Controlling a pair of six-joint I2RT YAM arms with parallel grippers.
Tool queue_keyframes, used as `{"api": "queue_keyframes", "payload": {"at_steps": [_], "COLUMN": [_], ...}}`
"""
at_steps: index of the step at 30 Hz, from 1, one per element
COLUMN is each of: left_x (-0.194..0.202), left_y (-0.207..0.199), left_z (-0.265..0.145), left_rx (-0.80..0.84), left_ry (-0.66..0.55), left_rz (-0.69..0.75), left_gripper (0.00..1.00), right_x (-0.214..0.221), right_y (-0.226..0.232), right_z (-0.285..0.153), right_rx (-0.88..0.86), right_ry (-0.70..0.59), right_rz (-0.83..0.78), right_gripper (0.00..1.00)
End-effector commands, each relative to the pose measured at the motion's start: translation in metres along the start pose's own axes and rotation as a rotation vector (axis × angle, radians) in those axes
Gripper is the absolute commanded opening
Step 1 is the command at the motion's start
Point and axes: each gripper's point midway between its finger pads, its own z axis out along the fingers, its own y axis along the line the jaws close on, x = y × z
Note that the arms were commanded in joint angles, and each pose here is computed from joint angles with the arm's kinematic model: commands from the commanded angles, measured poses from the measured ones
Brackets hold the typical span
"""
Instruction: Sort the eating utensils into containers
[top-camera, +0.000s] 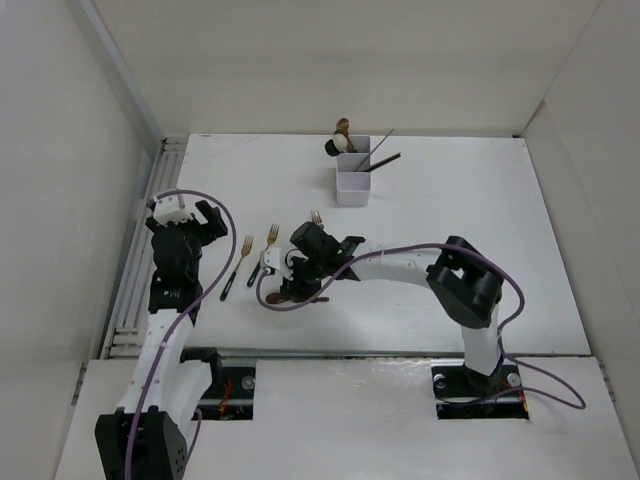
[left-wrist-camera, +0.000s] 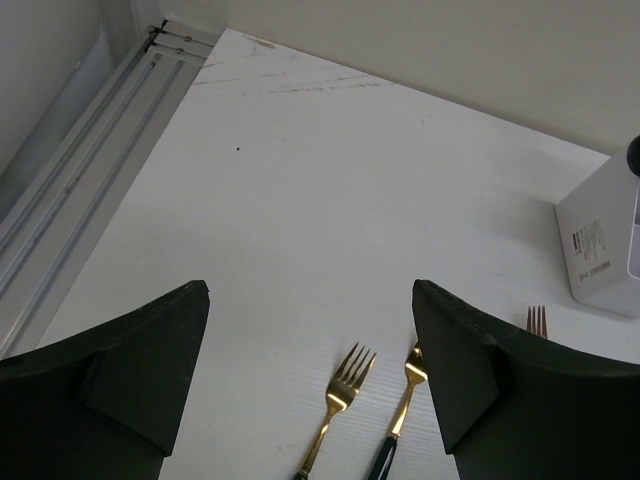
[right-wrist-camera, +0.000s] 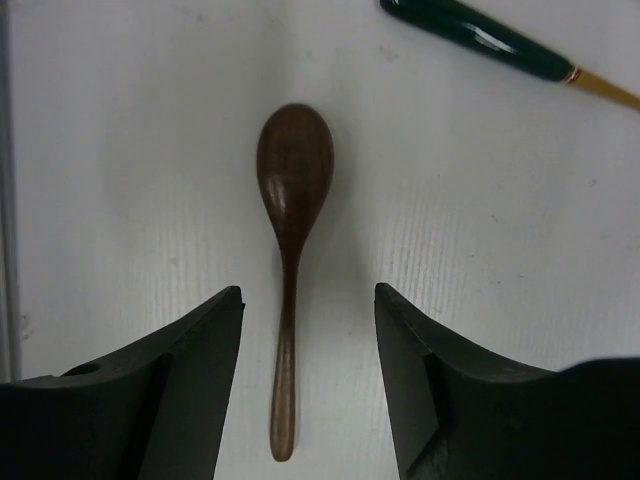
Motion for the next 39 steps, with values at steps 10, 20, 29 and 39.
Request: {"api": "queue_keyframes", "payload": {"at_steps": [10,20,29,39], "left_x": [-0.004,0.001,0.001,-0.01], "left_y": [0.006,0.007,0.007,0.01], "left_z": [-0.013,-0.015,-0.015,-0.005], "left_rx": [-0.028,-0.031,-0.031,-0.04], "left_ry": [-0.024,-0.015,-0.016,-0.016], "left_rz": [-0.025,-0.024,-0.024,0.014], "left_gripper": [0.8,0.8,0.8,0.82], "right_x": [0.016,0.019,-0.006,-0.096], "right_y": [-0.004,0.008,-0.004,-0.088], "right_z": [0.022,0.037,0.029,-0.065], "right_rx": [0.074,0.057,0.116,0.242], "right_ry": [0.167,0.186,0.114,-0.296], "right_rz": [0.014,0.037,0.03,0.124], "right_gripper": [0.54,0.2,0.0,0.0]}}
